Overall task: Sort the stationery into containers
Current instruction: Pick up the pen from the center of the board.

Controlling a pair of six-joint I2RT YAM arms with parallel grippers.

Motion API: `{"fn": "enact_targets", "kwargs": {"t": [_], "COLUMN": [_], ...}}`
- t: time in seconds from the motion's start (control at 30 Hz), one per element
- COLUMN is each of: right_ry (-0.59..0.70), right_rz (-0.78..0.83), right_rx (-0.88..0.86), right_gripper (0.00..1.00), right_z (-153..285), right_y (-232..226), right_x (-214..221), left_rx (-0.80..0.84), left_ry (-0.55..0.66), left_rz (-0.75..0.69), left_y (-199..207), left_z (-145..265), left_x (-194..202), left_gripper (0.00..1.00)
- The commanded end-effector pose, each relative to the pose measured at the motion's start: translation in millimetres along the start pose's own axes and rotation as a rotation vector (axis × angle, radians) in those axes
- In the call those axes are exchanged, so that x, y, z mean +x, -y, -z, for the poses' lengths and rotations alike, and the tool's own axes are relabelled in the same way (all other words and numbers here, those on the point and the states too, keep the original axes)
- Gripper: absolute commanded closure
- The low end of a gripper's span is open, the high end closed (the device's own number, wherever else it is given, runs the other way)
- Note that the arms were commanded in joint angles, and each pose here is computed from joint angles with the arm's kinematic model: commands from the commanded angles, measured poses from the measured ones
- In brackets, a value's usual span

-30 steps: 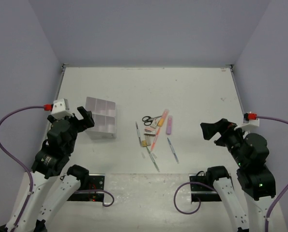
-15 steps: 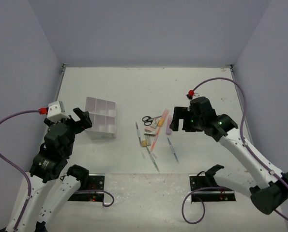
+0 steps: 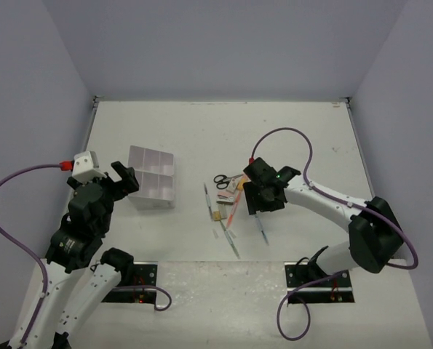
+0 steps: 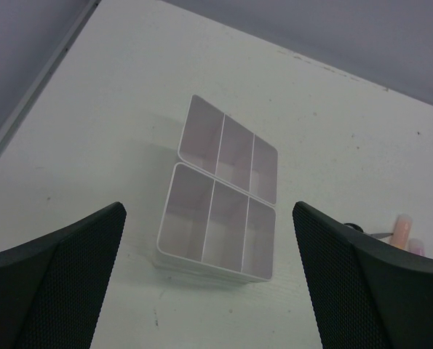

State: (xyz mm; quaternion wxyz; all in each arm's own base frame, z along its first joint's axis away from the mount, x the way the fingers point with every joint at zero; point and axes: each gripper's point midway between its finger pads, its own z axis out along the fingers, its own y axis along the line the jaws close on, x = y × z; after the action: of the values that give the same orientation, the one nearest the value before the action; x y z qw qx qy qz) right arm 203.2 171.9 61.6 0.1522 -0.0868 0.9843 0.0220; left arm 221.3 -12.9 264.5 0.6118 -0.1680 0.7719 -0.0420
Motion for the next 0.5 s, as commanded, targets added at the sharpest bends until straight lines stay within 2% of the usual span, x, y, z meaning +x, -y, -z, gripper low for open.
{"fn": "enact_targets", "kwargs": {"t": [0.0, 0.2, 0.47], "right_ry": [-0.034, -0.123, -0.195], "right_rz": [0.037, 0.047, 0.041], "right_rx": [-0.017, -0.015, -0.033], "right_gripper": [0.41, 0.53, 0.56], "right_z": [-19.9, -38.1, -44.0], "right_y": [-14.8, -17.3, -21.0], "right_x": [6.7, 26.4, 48.4], "left_rx": [-0.020, -0.011, -0.007], "left_ry": [-0.008, -0.009, -0.009], "left_rz": [0.005, 0.005, 0.004], "left_y": [0.6, 2.2, 2.8], "left_z": [-5.2, -4.9, -5.1], "left_x": [0.5, 0.8, 0.4], "left_gripper": [0.00, 0.00, 0.00]}}
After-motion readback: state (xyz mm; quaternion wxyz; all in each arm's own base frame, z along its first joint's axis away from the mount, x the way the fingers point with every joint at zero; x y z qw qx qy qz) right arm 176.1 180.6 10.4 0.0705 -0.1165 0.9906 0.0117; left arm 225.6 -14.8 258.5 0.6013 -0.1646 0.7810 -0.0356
